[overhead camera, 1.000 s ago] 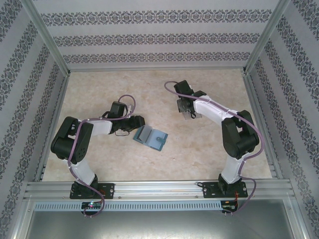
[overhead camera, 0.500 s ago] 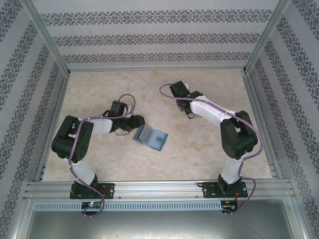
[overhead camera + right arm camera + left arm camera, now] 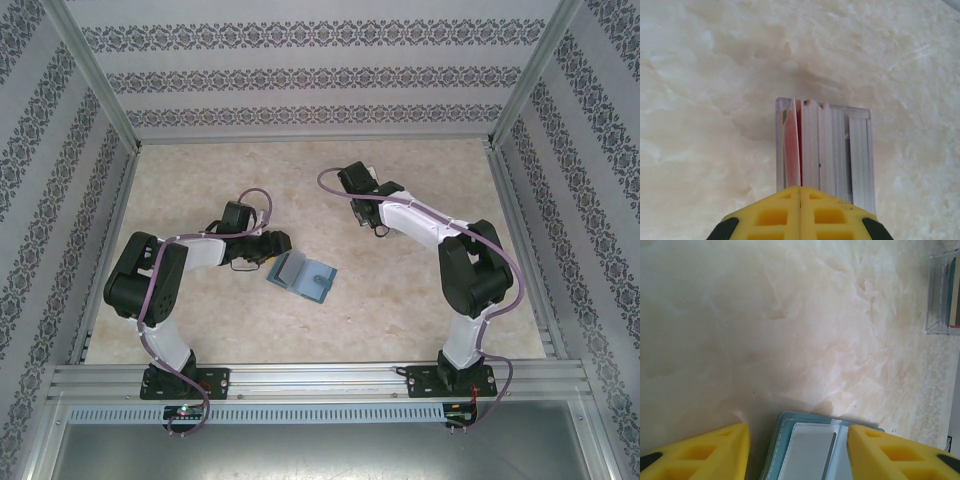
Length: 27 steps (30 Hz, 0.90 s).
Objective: Put the credit cards into the card holder
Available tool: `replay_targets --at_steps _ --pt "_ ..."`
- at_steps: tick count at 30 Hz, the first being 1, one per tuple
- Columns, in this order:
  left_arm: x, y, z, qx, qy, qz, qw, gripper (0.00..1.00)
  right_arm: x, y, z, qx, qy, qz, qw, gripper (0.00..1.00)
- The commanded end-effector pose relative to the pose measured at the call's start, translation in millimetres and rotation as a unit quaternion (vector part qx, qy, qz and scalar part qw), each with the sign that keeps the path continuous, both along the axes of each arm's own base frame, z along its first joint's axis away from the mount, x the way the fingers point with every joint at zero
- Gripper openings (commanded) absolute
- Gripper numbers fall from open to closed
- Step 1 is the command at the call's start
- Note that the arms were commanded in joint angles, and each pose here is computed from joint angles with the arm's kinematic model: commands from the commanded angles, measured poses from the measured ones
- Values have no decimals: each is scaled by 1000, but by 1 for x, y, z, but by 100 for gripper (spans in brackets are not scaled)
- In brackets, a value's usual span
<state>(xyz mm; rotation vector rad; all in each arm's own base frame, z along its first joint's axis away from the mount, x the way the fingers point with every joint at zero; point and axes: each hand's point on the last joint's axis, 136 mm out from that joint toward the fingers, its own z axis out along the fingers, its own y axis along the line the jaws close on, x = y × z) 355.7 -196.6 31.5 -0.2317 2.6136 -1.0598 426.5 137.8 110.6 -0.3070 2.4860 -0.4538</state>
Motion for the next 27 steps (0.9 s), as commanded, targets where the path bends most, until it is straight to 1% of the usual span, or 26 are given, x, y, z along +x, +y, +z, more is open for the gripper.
replay_targets --at_steps 1,5,9,11,13,15,17,21,25,27 --pt "-23 23 -62 69 71 14 995 55 -7 5 19 42 -7 0 999 0" --pt "-23 26 -58 76 62 16 995 55 -15 11 34 88 -8 6 996 0" --pt "-21 26 -45 67 42 21 997 55 -26 16 56 139 -32 11 990 0" --pt "-20 33 -37 80 25 35 996 55 -36 20 65 185 -39 8 982 0" --pt "-19 41 -33 93 13 48 994 56 -51 29 70 243 -36 8 969 0" --pt "-19 44 -28 91 5 55 994 57 -70 50 74 326 -28 21 945 0" --pt "-19 45 -24 85 -1 63 994 57 -90 68 74 390 -15 26 920 0" --pt "-20 50 -18 85 -10 85 993 57 -132 109 59 509 50 36 859 0" --pt "-20 49 -15 78 -16 88 993 58 -161 139 36 566 122 37 814 0" --pt "-21 44 -18 64 -9 79 995 58 -171 150 19 574 157 32 803 0"
